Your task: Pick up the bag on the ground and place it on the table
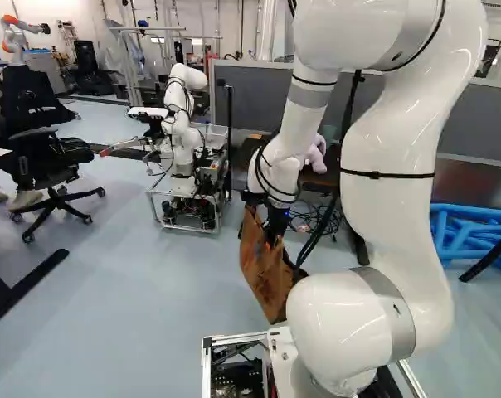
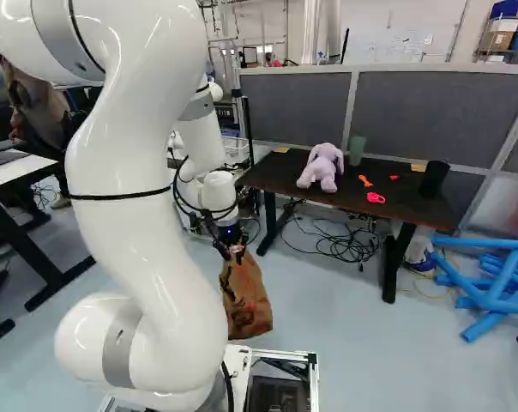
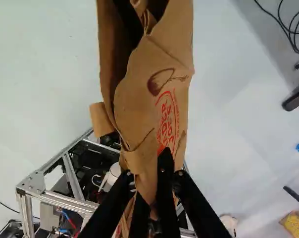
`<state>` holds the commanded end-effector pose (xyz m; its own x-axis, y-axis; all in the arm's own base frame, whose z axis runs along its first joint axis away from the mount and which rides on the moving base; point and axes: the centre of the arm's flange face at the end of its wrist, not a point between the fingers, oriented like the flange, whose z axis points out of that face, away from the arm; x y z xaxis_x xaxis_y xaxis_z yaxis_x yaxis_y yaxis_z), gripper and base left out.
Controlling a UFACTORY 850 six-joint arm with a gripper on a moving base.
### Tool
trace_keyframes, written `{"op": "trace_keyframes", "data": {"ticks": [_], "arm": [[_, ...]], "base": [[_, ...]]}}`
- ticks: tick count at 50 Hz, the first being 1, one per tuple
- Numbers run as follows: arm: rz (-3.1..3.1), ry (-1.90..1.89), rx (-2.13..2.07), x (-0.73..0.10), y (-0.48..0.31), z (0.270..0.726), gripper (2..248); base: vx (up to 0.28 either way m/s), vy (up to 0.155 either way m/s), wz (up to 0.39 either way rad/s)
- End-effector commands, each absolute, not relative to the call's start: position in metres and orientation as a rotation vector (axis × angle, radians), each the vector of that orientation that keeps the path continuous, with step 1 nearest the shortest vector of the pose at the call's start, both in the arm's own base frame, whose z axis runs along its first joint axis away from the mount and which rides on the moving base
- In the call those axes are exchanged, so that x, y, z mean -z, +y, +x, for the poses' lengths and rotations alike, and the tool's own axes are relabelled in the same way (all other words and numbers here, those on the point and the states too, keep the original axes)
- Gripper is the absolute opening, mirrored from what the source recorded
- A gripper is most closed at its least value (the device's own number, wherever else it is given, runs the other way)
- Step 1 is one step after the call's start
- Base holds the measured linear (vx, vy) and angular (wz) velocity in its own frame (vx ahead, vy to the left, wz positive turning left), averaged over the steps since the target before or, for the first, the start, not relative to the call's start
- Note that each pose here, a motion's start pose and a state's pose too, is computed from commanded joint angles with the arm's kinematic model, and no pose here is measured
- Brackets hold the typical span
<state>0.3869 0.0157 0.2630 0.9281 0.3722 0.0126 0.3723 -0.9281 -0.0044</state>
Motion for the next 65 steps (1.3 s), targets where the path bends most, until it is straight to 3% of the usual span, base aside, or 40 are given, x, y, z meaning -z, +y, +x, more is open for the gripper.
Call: {"op": "trace_keyframes", "data": {"ticks": [65], "arm": [[-3.077, -0.585, 0.077, -0.362, 0.014, 0.407, 21]], "base": [[0.000, 0.000, 0.000]]}}
